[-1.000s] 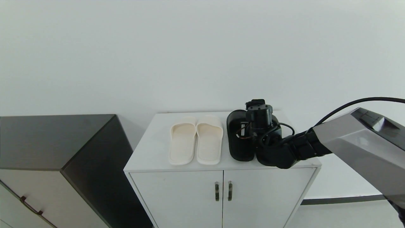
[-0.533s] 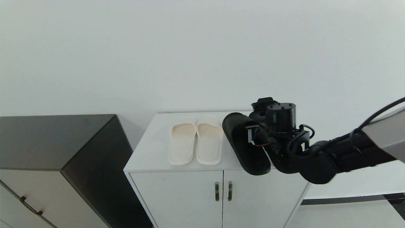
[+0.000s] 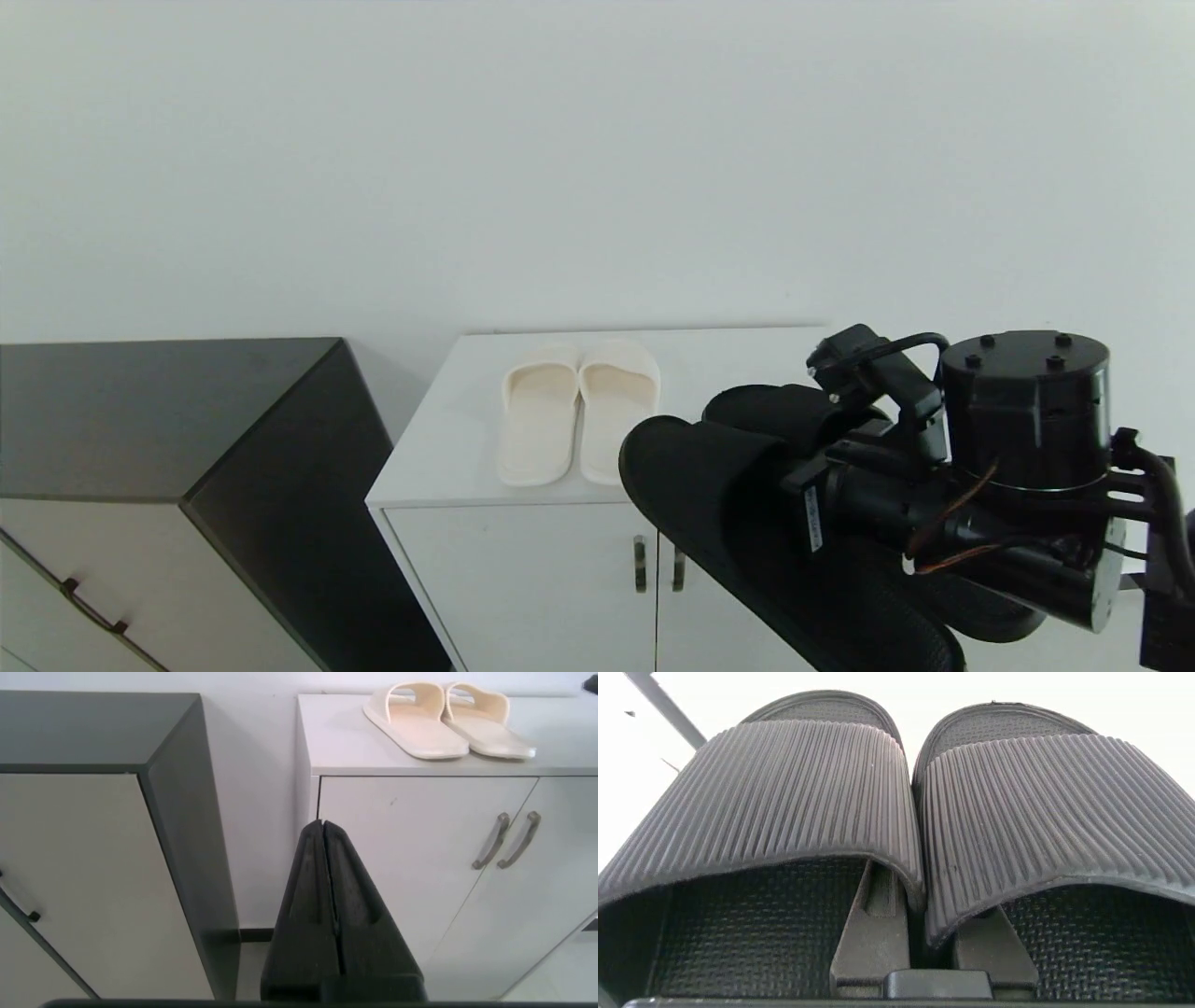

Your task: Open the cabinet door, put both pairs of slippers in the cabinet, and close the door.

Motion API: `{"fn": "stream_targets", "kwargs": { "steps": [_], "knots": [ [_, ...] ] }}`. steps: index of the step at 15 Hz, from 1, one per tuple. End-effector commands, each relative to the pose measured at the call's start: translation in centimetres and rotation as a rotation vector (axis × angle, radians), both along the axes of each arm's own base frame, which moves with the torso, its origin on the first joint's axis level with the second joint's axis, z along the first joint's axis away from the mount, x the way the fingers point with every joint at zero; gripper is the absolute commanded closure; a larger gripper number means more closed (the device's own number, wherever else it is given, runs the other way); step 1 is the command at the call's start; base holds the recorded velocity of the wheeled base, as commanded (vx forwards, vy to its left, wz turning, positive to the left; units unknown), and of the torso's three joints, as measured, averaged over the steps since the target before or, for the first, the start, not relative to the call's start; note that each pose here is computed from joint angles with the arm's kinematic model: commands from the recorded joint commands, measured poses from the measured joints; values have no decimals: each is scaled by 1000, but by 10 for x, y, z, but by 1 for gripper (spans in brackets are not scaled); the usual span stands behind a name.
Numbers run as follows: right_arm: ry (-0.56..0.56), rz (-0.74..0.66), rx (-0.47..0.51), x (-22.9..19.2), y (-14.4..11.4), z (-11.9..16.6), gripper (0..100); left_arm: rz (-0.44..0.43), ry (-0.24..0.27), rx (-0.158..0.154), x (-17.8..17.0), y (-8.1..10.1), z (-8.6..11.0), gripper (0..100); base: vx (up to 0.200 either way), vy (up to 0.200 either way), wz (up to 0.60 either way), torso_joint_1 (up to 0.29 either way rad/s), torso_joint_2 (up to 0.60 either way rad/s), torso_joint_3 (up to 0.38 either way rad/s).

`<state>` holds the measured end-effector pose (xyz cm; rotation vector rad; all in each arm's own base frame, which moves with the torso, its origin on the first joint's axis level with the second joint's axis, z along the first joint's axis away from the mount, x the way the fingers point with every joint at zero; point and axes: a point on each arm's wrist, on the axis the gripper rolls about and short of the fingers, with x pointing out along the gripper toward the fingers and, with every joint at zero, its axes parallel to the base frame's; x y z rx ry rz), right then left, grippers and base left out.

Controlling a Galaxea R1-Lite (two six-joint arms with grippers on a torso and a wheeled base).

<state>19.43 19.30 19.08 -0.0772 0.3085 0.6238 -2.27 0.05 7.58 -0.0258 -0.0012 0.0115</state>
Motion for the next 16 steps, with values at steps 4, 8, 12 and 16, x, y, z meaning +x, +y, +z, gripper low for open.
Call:
{"fn": "stream_targets", "kwargs": {
  "steps": [4,8,12,16],
  "knots": [
    [11,88,21,-16,-10,2,100,-1,1,0,0,0,0,100,0,0,0,0,0,0],
    [41,166,22,-20,-11,-5,100,-1,1,0,0,0,0,100,-150,0,0,3,1,1],
    [48,167,12,-22,-12,-8,100,1,1,0,0,0,0,100,-100,0,0,2,5,0],
    [45,171,5,-23,-14,-8,100,1,1,0,0,0,0,100,0,0,0,0,0,0]
  ]
}}
